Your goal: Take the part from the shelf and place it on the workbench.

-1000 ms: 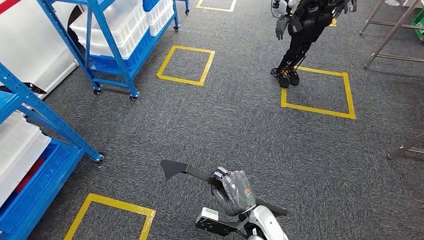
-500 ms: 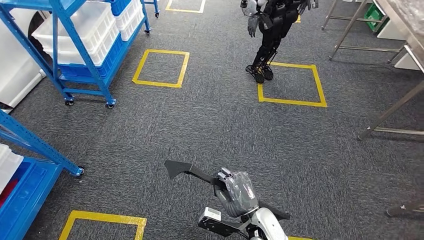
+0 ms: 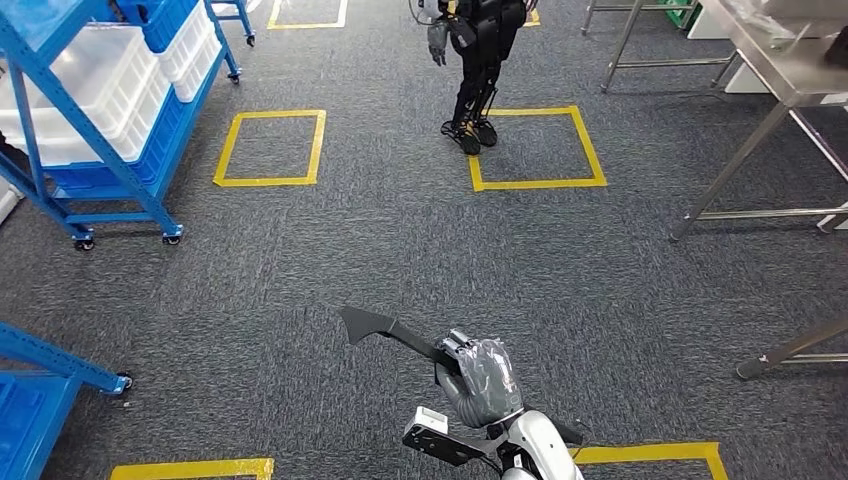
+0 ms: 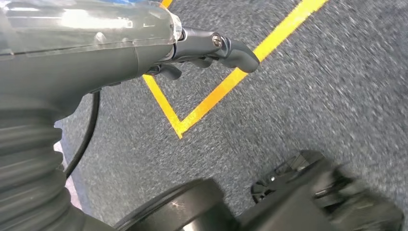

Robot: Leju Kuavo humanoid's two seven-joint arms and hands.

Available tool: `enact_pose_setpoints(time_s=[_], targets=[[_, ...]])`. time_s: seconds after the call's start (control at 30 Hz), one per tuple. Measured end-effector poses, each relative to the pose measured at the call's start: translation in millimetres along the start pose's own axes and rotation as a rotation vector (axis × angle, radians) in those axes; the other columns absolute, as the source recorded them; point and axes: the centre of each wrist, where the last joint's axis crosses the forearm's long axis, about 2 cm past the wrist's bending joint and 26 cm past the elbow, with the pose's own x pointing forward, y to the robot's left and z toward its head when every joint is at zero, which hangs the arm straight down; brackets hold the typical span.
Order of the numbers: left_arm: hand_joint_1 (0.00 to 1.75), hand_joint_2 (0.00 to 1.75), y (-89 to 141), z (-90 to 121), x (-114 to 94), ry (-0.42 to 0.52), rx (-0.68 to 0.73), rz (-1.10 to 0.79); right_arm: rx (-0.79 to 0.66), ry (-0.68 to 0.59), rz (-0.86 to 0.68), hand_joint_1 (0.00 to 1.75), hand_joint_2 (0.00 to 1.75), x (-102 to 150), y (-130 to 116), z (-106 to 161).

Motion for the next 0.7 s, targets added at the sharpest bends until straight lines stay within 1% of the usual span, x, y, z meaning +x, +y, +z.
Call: enact_pose_setpoints(time_s=[0.43, 0.7], targets=[[0.00, 1.75, 2.2, -0.4, -0.1, 0.006, -0.001, 0.007, -0.006, -0.001, 0.002, 1.75, 1.75, -0.3, -0.4, -1.9], [0.00, 1.75, -1.2, 0.6, -5.1, 0.021, -0.006, 0.021, -0.003, 0.001, 0.003, 1.75, 1.75, -1.3, 0.2, -2.0]])
